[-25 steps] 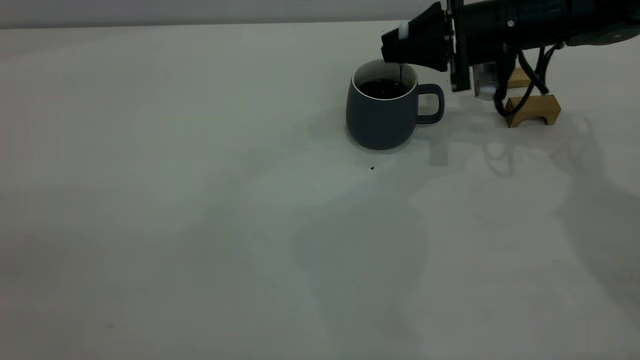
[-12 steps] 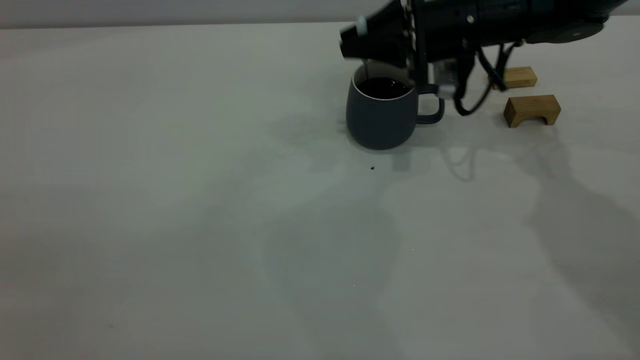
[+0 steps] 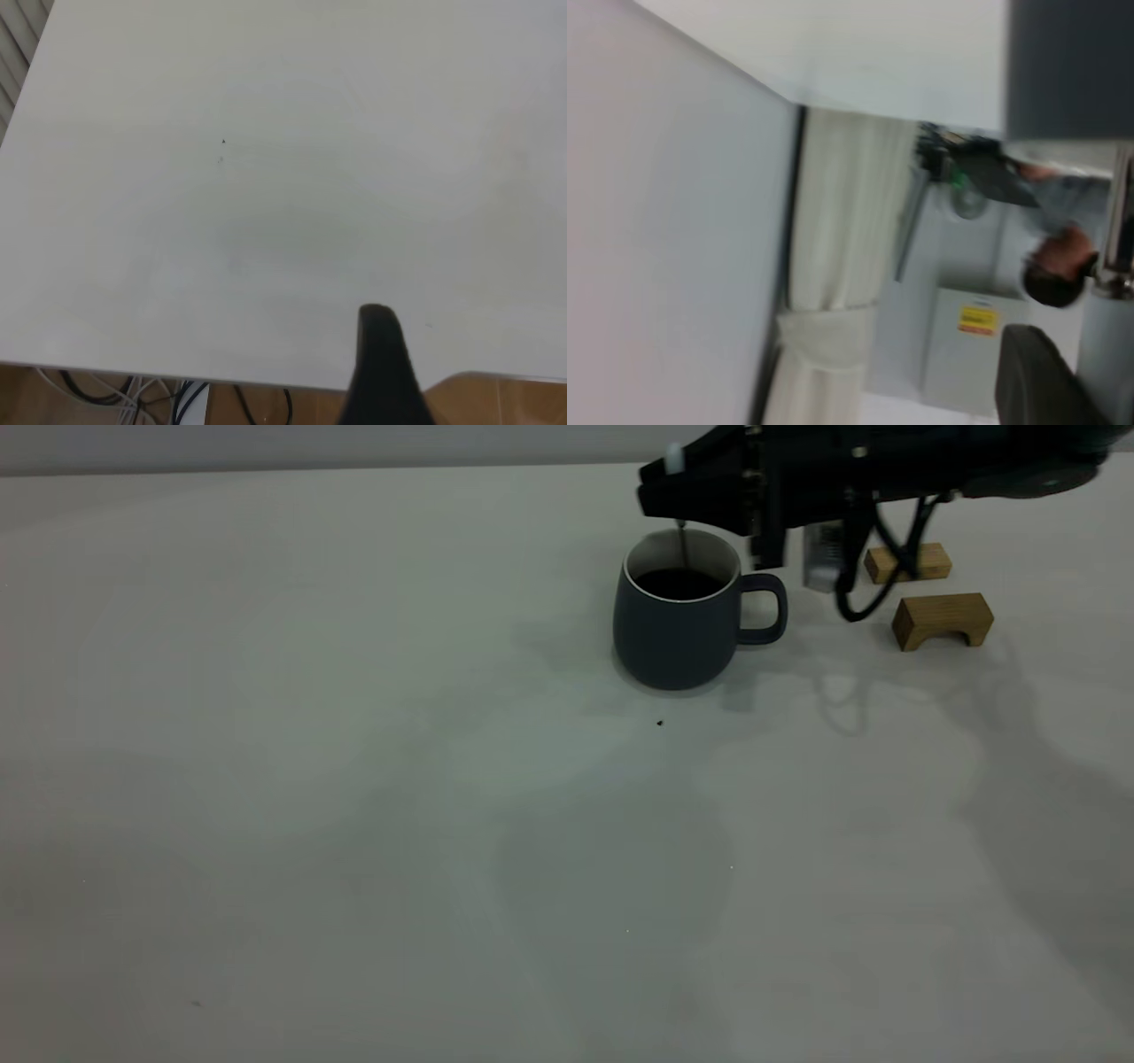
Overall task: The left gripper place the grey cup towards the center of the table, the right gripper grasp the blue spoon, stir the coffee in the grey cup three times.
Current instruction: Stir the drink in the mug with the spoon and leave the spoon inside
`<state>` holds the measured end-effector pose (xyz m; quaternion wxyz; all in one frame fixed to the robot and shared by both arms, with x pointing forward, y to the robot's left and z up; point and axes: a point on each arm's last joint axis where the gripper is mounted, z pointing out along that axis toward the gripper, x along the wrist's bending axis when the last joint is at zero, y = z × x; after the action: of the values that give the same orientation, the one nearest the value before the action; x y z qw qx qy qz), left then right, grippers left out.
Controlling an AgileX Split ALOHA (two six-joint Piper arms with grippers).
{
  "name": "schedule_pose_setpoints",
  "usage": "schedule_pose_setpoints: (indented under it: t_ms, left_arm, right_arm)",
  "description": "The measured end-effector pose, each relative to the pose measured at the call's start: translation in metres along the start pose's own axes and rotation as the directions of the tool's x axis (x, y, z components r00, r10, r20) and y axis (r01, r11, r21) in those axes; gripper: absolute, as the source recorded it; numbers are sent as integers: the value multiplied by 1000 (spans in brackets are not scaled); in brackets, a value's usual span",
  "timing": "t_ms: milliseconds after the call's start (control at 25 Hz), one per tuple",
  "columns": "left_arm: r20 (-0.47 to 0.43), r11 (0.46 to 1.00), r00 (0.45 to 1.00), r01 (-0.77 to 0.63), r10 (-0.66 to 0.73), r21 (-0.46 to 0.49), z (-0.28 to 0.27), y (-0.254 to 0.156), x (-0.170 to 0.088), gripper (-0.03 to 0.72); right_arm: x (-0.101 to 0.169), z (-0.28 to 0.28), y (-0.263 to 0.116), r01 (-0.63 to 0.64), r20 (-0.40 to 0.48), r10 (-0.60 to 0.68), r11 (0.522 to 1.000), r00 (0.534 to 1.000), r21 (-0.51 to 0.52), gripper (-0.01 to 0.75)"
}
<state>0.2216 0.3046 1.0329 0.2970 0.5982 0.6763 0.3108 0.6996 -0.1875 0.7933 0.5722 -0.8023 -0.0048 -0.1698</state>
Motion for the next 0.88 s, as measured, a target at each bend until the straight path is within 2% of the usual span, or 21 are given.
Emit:
schedule_pose_setpoints:
  t_ms: [320, 640, 760, 880]
  left_arm:
    - [0, 1000, 1000, 0, 0, 0, 0, 0, 0, 585]
    - [0, 1000, 1000, 0, 0, 0, 0, 0, 0, 585]
    - [0, 1000, 1000, 0, 0, 0, 0, 0, 0, 585]
    - [0, 1000, 1000, 0, 0, 0, 0, 0, 0, 585]
  right_arm:
    - [-5, -17, 10, 54, 105, -50, 998, 993, -32, 114]
    - [-6, -19, 10, 68, 123, -64, 997, 990, -30, 120]
    - [-7, -19, 12, 73, 130, -67, 997, 989, -40, 179]
    - [-8, -19, 13, 81, 143, -73, 995, 987, -50, 341]
